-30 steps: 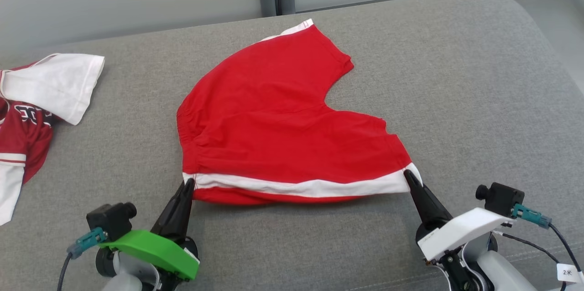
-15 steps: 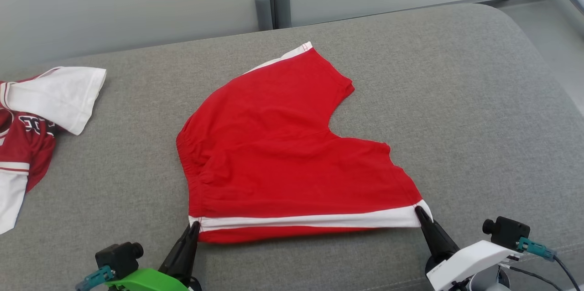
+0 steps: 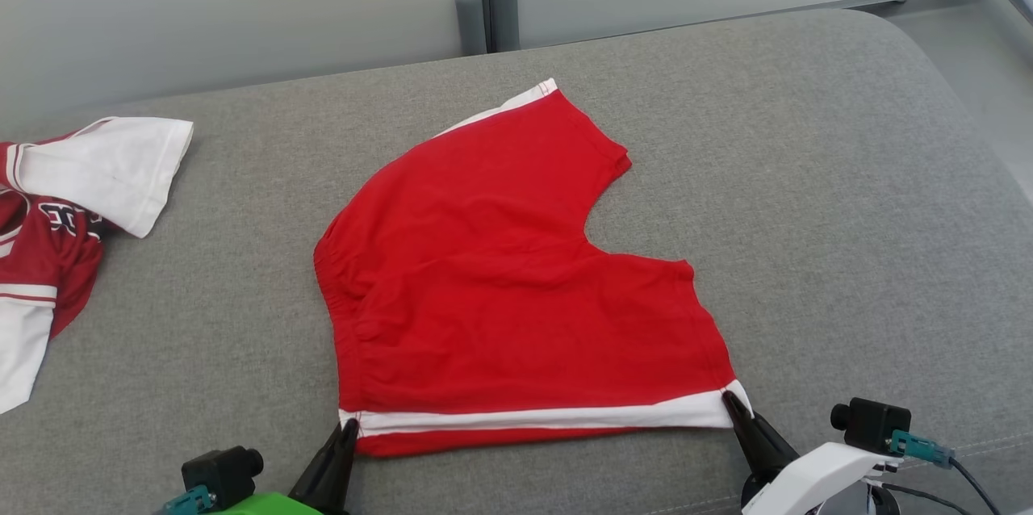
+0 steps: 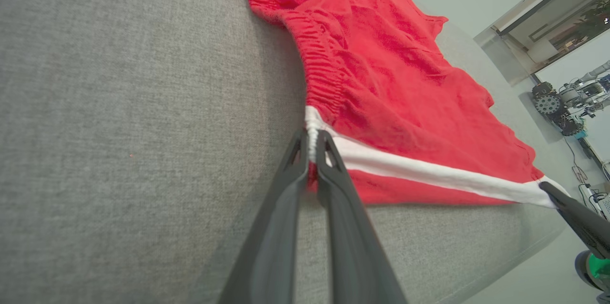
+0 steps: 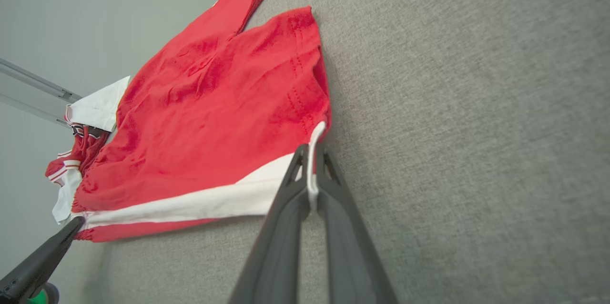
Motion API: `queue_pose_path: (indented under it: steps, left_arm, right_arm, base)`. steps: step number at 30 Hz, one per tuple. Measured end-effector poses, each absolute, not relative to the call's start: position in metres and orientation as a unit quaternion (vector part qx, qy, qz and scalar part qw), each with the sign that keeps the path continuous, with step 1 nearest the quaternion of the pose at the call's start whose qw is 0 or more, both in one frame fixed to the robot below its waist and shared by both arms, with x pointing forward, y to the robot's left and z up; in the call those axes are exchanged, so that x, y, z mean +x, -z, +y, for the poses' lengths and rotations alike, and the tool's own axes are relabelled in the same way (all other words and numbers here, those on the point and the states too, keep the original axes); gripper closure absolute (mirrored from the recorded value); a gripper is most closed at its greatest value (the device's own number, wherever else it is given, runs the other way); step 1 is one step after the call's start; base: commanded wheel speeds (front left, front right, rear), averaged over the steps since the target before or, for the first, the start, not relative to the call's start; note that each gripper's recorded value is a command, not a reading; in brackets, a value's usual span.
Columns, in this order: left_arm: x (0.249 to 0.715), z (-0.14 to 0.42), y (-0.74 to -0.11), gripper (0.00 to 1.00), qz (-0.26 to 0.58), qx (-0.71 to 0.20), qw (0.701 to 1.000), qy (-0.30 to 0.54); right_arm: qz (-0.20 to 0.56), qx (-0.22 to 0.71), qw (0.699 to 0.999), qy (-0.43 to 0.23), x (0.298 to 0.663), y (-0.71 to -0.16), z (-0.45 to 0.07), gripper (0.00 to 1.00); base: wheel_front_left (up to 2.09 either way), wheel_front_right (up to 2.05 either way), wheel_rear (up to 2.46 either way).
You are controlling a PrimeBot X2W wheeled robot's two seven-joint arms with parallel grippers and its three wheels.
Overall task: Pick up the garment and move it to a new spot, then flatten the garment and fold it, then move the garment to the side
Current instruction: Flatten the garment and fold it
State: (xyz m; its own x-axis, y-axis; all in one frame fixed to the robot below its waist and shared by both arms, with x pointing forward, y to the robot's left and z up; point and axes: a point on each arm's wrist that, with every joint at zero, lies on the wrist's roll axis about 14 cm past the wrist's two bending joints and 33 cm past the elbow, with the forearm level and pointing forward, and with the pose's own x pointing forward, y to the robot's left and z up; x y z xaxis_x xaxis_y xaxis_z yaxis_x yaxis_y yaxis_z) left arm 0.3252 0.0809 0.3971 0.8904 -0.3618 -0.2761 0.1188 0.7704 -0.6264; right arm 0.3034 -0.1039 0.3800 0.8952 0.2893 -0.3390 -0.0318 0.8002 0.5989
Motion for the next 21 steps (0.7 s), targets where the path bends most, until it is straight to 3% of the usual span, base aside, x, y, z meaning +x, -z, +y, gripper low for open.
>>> queue_pose_path:
  steps: [1,3,4,6,15,21]
  left_arm:
    - [0.325,0.081,-0.396,0.58,0.196,-0.312,0.92,0.129]
    - [0.324,0.082,-0.394,0.24,0.199,-0.311,0.92,0.127]
    - [0.323,0.082,-0.392,0.13,0.202,-0.31,0.92,0.126]
    - [0.323,0.083,-0.391,0.0,0.204,-0.309,0.92,0.126]
    - [0.325,0.086,-0.393,0.0,0.199,-0.297,0.925,0.13]
    - [0.334,0.095,-0.403,0.0,0.176,-0.287,0.933,0.129]
  right_arm:
    - [0.213,0.302,0.925,-0.087,0.303,-0.379,-0.104,0.52]
    - [0.215,0.302,0.925,-0.085,0.303,-0.378,-0.104,0.13]
    - [0.214,0.302,0.925,-0.084,0.304,-0.378,-0.104,0.0]
    - [0.213,0.303,0.925,-0.083,0.306,-0.378,-0.104,0.0]
    - [0.207,0.284,0.934,-0.065,0.309,-0.376,-0.123,0.0]
    - [0.163,0.259,0.95,-0.058,0.331,-0.397,-0.143,0.0]
  base:
    - [0.0,0.0,0.0]
    - [0.0,0.0,0.0]
    - [0.0,0.0,0.0]
    - [0.0,0.0,0.0]
    - [0.0,0.0,0.0]
    - [0.0,0.0,0.0]
